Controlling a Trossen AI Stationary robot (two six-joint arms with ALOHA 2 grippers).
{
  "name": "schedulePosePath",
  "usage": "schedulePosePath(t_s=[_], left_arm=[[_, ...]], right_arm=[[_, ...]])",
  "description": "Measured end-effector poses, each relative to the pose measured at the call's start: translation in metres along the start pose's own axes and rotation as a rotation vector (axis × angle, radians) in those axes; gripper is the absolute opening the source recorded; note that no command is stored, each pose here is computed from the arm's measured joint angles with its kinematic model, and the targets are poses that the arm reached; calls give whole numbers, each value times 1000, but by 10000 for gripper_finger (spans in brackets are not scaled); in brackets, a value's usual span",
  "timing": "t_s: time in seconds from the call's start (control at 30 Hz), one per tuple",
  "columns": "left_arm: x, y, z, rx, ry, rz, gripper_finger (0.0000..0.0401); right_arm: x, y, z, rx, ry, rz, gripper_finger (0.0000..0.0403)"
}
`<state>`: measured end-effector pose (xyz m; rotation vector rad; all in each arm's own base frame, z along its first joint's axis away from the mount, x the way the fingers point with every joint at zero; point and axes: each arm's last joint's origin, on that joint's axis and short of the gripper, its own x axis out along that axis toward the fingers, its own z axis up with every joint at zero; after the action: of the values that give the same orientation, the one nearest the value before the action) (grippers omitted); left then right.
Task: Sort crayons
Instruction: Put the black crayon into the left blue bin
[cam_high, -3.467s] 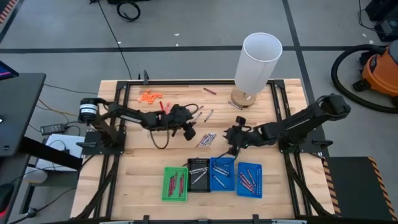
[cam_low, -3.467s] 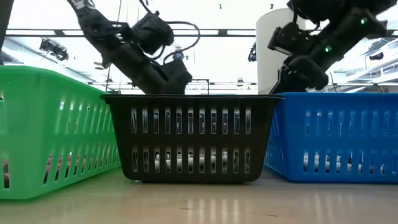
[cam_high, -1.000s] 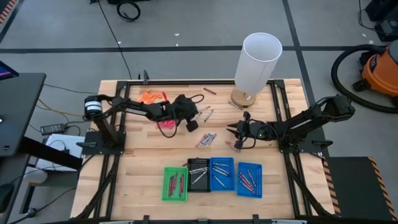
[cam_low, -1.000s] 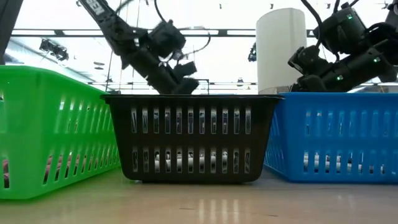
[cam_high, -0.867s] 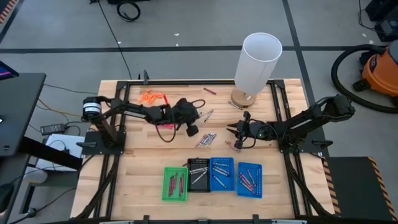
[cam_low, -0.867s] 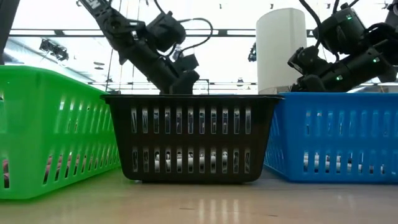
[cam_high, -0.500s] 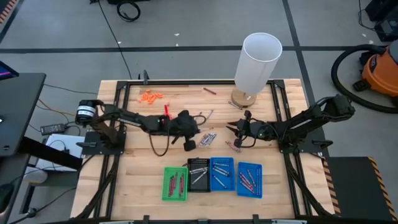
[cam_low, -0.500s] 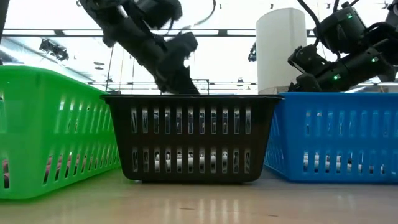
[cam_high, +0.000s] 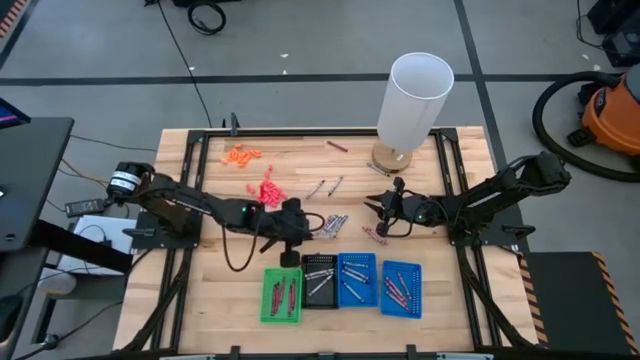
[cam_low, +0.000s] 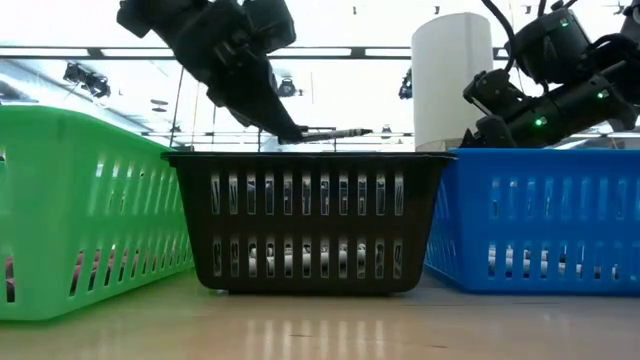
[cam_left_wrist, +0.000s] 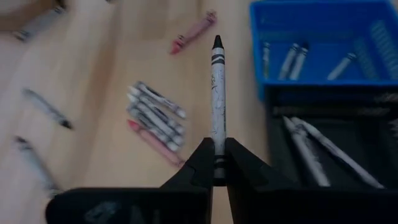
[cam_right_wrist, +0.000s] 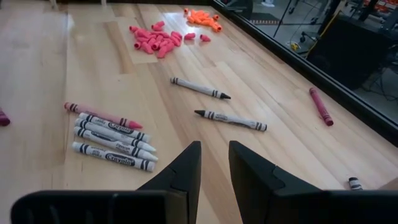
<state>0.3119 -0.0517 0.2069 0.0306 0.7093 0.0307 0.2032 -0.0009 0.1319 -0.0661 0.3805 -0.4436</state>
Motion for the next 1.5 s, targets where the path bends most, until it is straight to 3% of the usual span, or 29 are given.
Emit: schedulePosePath(t_s=[0.17, 0.43, 0.93, 1.07, 1.27, 1.5], left_arm=[[-1, -10, -1, -35, 13, -86, 23], [-5, -26, -5, -53, 36, -130, 23], [21, -52, 27, -10, 88, -149, 23], [40, -54, 33, 117, 110, -155, 23], [62, -49, 49, 436, 34, -150, 23], [86, -53, 69, 577, -60, -146, 23]], right_arm=[[0, 0, 0, 3, 0, 2, 91], [0, 0, 0, 8, 1, 7, 91], [0, 0, -1, 17, 7, 7, 91], [0, 0, -1, 20, 10, 7, 91], [0, 0, -4, 19, 35, 6, 91], [0, 0, -3, 27, 24, 4, 91]])
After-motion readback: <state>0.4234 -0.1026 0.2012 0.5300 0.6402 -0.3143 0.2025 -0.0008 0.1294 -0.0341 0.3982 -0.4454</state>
